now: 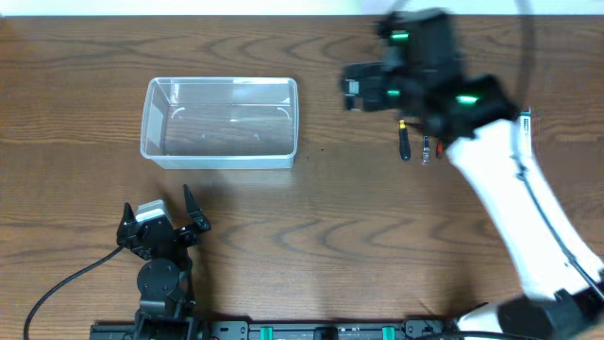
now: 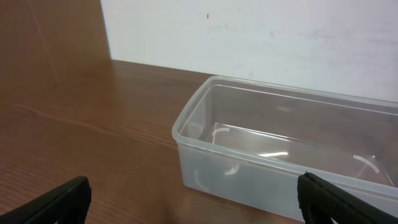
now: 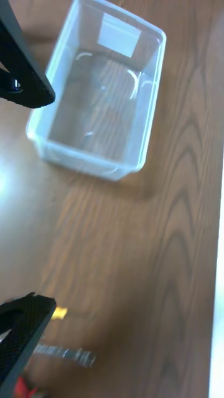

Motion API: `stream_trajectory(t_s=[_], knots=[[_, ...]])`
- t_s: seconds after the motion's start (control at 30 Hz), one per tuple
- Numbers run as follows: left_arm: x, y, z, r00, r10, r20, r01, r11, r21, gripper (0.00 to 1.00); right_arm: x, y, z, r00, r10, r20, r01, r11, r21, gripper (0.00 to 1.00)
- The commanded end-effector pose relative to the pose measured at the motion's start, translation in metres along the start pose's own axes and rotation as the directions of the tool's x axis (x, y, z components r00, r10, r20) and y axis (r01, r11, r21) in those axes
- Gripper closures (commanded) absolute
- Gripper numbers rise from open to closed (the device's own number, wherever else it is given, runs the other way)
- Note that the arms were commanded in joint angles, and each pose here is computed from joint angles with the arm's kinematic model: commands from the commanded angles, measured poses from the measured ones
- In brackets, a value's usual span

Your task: Pack container

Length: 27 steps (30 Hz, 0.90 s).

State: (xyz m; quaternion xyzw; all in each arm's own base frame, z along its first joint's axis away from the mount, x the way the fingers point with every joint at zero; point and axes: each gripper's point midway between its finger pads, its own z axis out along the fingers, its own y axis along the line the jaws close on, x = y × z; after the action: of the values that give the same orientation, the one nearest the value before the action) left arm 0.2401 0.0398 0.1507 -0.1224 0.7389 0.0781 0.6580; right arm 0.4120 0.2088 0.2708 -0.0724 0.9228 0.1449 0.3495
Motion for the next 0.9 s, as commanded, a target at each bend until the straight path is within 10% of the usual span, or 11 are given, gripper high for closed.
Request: stream_trajectory(t_s=[0.0,0.6,0.87], knots=[[0.016,0.004,0.001,0.999,0.018,-0.042,-0.019,1.000,-0.022,0.02,0.001,-0.006,0.036,0.993,0.115,-0.003,-0.114,0.988,0.104,0.04],[0.016,0.004,0.001,0.999,0.018,-0.042,-0.019,1.000,-0.022,0.02,0.090,0.041,0.161,0.975,0.064,-0.212,-0.039,0.992,0.119,0.17],[0.016,0.004,0.001,0.999,0.018,-0.042,-0.019,1.000,-0.022,0.02,0.135,0.022,0.184,0.937,0.103,-0.334,-0.034,0.978,0.206,0.44]])
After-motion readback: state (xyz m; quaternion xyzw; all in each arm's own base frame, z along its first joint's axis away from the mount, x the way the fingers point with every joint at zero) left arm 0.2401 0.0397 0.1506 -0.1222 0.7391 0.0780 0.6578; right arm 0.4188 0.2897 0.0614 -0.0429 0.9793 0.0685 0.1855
